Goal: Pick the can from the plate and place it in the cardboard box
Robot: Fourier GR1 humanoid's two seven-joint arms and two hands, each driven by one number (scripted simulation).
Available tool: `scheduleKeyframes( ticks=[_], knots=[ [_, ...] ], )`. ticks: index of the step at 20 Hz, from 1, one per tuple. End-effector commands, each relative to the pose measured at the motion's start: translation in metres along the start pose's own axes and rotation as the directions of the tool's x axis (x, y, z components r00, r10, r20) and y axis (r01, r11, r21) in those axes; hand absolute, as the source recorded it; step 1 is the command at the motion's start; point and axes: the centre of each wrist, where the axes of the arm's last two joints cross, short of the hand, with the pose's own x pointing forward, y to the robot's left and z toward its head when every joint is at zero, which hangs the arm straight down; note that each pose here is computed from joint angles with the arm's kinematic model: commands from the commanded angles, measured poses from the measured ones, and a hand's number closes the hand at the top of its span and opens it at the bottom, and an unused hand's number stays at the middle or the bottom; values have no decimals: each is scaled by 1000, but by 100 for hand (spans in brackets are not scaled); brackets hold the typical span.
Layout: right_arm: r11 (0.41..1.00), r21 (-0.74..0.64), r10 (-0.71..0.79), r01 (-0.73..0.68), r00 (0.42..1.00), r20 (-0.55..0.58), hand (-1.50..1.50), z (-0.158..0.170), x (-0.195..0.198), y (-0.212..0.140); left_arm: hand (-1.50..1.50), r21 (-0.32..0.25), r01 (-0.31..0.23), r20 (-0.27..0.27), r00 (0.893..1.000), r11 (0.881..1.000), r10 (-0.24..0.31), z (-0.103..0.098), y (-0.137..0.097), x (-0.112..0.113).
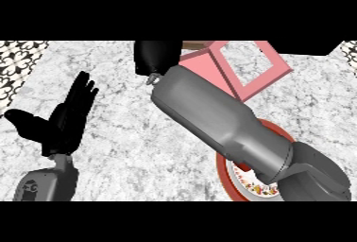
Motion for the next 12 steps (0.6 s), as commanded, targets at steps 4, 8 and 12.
scheduleKeyframes(
  ticks=[4,8,12],
  knots=[
    [997,46,65,-61,994,-85,150,-16,-36,39,0,-3,4,-13,1000,1000,-4,5,-11,-5],
    [908,328,310,-262,945,-104,150,-23,-64,61,0,14,2,14,1000,1000,-2,0,1,9],
    [861,474,282,-186,949,-140,-150,-29,-85,71,0,8,7,2,1000,1000,-7,4,-10,9]
  ],
)
